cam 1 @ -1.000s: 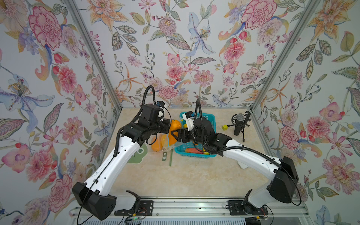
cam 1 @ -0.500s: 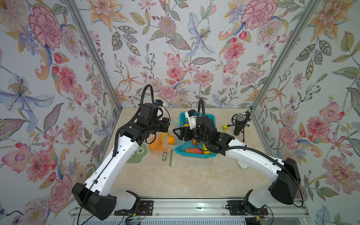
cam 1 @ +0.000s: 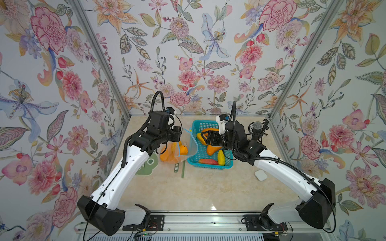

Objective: Place the mango in a zip-top bag and seal the zipper
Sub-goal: Pick up the mango from the basket.

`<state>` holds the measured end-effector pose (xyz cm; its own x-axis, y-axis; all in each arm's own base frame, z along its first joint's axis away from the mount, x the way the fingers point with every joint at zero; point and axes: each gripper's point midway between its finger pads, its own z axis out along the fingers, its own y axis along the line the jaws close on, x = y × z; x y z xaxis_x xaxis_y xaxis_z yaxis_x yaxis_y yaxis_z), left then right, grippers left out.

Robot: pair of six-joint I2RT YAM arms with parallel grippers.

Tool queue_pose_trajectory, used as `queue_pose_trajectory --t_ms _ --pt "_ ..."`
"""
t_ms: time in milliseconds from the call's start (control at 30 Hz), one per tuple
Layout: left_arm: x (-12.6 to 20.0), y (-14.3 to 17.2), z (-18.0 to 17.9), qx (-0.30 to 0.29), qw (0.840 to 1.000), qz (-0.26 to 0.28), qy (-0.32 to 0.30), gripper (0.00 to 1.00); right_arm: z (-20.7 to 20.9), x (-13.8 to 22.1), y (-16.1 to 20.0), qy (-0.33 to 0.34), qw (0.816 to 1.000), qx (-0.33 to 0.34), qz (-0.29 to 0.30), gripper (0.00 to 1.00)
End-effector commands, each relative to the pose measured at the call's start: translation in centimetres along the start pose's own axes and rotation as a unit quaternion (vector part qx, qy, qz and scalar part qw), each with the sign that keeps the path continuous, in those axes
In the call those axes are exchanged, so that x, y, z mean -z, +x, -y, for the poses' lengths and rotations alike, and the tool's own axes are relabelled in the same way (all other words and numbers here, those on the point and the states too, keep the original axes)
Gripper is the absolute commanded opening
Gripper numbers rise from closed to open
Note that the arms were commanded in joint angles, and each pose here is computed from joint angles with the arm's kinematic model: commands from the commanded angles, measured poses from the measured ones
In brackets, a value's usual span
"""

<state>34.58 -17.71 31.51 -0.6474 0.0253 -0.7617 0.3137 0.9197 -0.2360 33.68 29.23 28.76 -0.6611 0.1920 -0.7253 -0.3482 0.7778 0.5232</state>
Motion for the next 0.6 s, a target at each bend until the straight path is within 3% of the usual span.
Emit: queue_pose_trajectory --t_ms 0,267,567 --pt "0.0 0.1 -0.4 0.004 1.0 0.004 0.0 0.0 4.0 -0.6 2.3 0.065 0.996 -0.043 -0.044 0.75" --pt "-0.2 0.7 -0.5 0.007 1.0 0.001 0.0 0.0 8.5 -2.0 5.4 0.133 0.979 -0.083 -0.131 0.77" --pt "-0.5 1.0 -0.5 0.008 1.0 -0.002 0.003 0.0 12.4 -3.8 7.2 0.188 0.963 -0.113 -0.159 0.77"
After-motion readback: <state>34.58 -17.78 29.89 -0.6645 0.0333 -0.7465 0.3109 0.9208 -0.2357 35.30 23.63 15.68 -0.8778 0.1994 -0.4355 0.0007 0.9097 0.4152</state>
